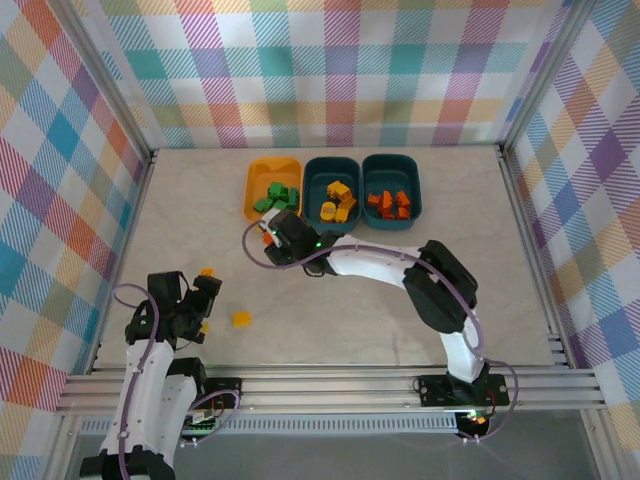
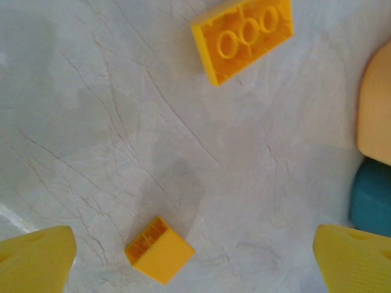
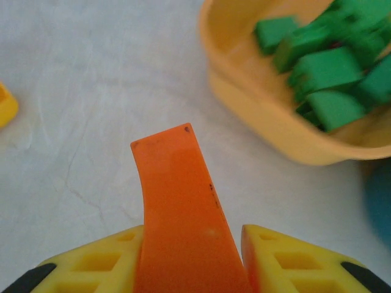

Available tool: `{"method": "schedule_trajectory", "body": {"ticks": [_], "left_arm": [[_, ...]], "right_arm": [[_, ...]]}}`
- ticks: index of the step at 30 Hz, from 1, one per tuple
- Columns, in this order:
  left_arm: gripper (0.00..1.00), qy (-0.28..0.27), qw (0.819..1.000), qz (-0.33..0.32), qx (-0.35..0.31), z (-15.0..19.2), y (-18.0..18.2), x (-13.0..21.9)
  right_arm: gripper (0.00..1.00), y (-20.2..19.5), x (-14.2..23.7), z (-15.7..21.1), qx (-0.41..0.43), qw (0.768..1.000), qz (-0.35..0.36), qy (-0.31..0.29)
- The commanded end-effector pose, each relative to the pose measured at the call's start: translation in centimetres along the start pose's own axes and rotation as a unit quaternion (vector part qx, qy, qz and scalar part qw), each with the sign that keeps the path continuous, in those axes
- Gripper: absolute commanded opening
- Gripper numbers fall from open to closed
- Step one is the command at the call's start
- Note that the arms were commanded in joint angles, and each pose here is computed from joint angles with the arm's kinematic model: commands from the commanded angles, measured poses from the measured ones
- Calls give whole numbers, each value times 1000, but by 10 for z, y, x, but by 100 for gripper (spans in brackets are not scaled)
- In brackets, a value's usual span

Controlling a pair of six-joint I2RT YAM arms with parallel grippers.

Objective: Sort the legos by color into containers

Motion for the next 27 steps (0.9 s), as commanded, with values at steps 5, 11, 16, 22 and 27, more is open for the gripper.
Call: {"method": "schedule_trajectory", "body": {"ticks": [5, 11, 16, 22, 27], "left_arm": [[100, -46, 994, -58, 85, -26, -22, -18], [100, -5, 985, -89, 148, -31, -44, -38], [100, 26, 978, -122, 170, -40, -59, -52], [100, 10, 971, -149, 187, -57, -61, -48], [100, 12, 968, -149, 200, -61, -61, -49]], "right_arm": [[31, -124, 50, 31, -147, 980, 134, 10], [31, -219, 71, 94, -277, 938, 203, 51], [33, -259, 66, 131, -342, 911, 214, 87], [42, -280, 63, 154, -391, 895, 191, 100], [66, -284, 64, 152, -389, 896, 187, 103]]}}
Point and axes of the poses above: each hand's point on the last joint's axis, 136 mm out from that joint toward the fingers, its own x axis back along the fingers, its own y axis along the line the jaws close on, z = x × y, the point moved 4 cm from there along x, back along the fingers, and after that the axes turned 14 degrees about x, right-handed, at the moved point
